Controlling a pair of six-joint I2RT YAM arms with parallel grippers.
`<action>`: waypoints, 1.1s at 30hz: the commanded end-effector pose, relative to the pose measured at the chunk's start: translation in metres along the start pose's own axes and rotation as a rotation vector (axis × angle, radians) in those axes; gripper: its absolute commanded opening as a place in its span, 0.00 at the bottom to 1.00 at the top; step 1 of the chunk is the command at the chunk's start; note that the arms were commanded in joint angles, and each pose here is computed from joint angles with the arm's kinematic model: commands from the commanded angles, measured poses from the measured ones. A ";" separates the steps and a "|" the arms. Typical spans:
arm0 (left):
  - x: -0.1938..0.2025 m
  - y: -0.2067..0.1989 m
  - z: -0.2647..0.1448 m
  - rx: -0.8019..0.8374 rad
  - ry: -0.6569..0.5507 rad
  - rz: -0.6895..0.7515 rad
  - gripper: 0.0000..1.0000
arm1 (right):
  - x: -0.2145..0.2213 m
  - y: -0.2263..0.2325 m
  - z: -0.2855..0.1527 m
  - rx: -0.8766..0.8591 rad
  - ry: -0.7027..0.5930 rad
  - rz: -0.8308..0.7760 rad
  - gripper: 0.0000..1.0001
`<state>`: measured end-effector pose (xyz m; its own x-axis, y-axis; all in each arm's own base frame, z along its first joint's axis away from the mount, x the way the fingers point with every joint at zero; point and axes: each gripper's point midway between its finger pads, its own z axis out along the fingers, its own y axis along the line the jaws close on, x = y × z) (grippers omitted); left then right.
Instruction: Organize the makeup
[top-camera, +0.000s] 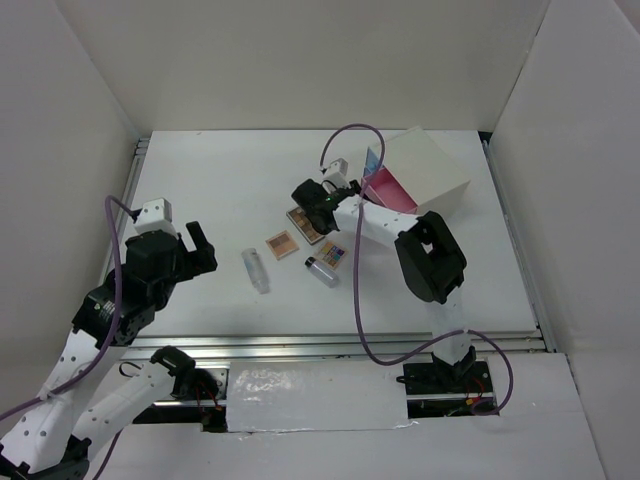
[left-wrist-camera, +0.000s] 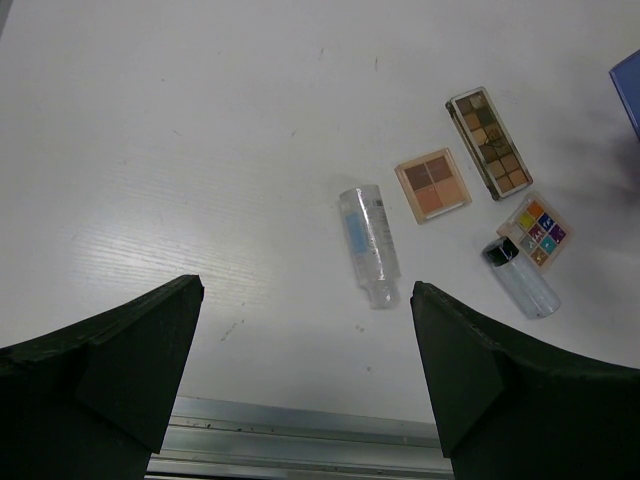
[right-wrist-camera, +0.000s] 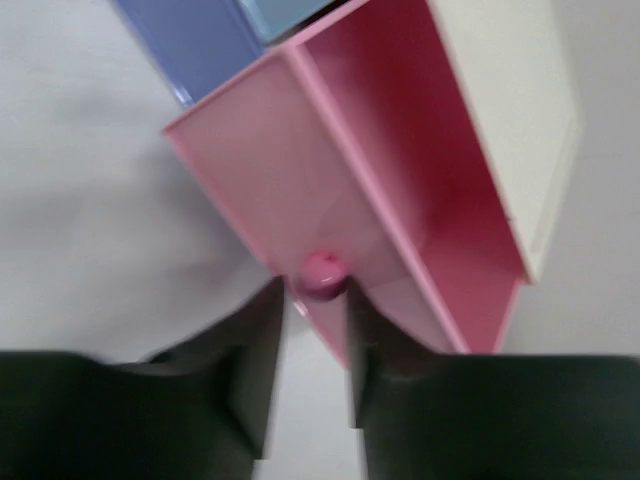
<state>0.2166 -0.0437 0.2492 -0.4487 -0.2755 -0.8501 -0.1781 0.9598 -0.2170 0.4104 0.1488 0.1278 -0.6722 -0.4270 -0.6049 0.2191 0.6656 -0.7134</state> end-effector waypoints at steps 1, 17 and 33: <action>-0.006 -0.002 0.003 0.003 -0.022 0.005 0.99 | -0.019 0.008 -0.029 -0.133 -0.031 0.133 0.43; -0.004 -0.003 0.006 -0.004 -0.009 0.009 1.00 | 0.002 0.061 -0.148 -0.984 -0.095 0.153 0.79; -0.008 0.003 0.000 -0.016 -0.037 -0.014 0.99 | 0.059 0.153 -0.142 -1.114 0.114 -0.059 0.87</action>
<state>0.2167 -0.0418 0.2498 -0.4422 -0.2783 -0.8526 -0.1874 0.9583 -0.2156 0.2939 0.2955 0.0266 -0.7485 -0.4658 -0.4720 -0.5201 0.8539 -0.0179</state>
